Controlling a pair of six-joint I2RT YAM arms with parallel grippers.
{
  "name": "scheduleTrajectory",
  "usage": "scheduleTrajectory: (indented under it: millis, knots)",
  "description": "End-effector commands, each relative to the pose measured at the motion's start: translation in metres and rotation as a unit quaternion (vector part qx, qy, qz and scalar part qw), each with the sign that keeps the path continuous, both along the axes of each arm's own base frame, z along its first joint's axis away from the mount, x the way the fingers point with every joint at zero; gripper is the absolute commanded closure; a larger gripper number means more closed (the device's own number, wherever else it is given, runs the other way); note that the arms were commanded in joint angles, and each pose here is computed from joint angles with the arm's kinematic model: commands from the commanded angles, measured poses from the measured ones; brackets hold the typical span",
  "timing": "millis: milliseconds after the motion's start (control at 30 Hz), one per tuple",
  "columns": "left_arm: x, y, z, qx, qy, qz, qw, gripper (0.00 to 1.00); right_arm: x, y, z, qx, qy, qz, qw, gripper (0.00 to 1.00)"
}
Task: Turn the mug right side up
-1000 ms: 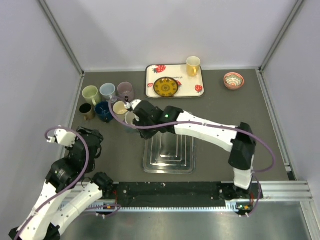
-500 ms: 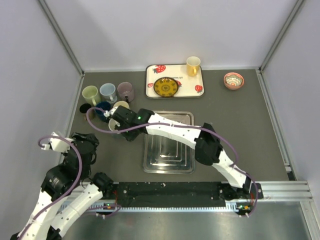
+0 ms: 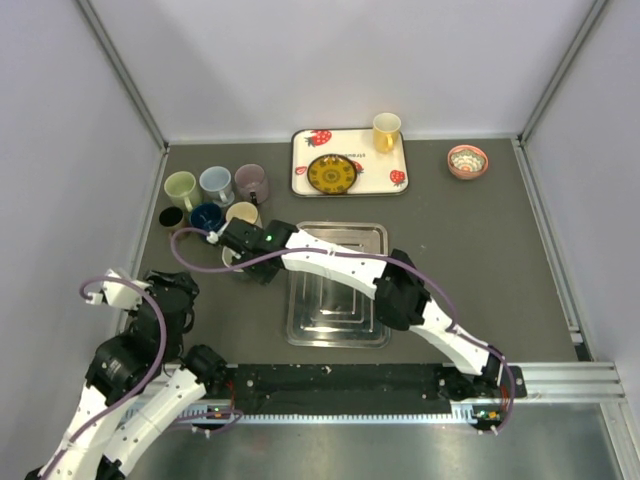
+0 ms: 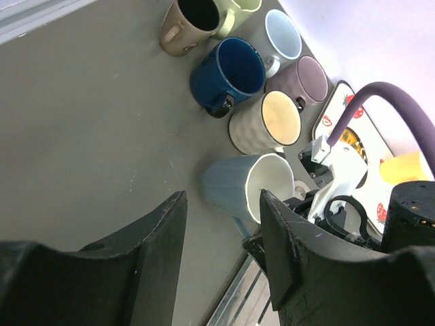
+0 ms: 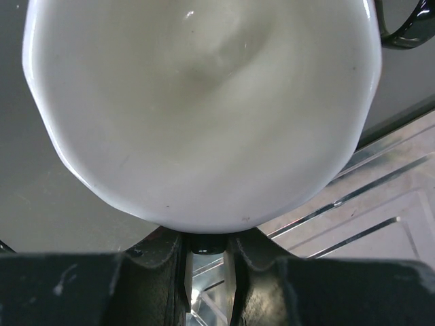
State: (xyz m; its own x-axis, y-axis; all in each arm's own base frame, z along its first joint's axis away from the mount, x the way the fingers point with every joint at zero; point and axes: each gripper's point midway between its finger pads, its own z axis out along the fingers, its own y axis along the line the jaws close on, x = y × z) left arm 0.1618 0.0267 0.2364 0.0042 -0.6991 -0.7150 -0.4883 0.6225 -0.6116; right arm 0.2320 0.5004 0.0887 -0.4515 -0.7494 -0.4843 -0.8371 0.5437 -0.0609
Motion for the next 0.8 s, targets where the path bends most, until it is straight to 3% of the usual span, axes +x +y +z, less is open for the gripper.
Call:
scheduleTrajectory:
  millis: [0, 167, 767]
  knots:
    - [0.0013, -0.0021, -0.0029, -0.004, -0.002, -0.003, 1.000, 0.48, 0.0110, 0.0262, 0.0387, 0.059, -0.045, 0.003, 0.997, 1.00]
    - [0.0003, -0.0016, -0.0039, -0.003, -0.002, -0.004, 1.000, 0.48, 0.0141, 0.0294, 0.0387, 0.063, -0.049, 0.000, 0.997, 0.99]
    - [-0.0020, -0.0017, -0.0069, -0.002, -0.003, -0.011, 1.000, 0.48, 0.0143, 0.0343, 0.0405, 0.075, -0.043, -0.006, 0.996, 0.65]
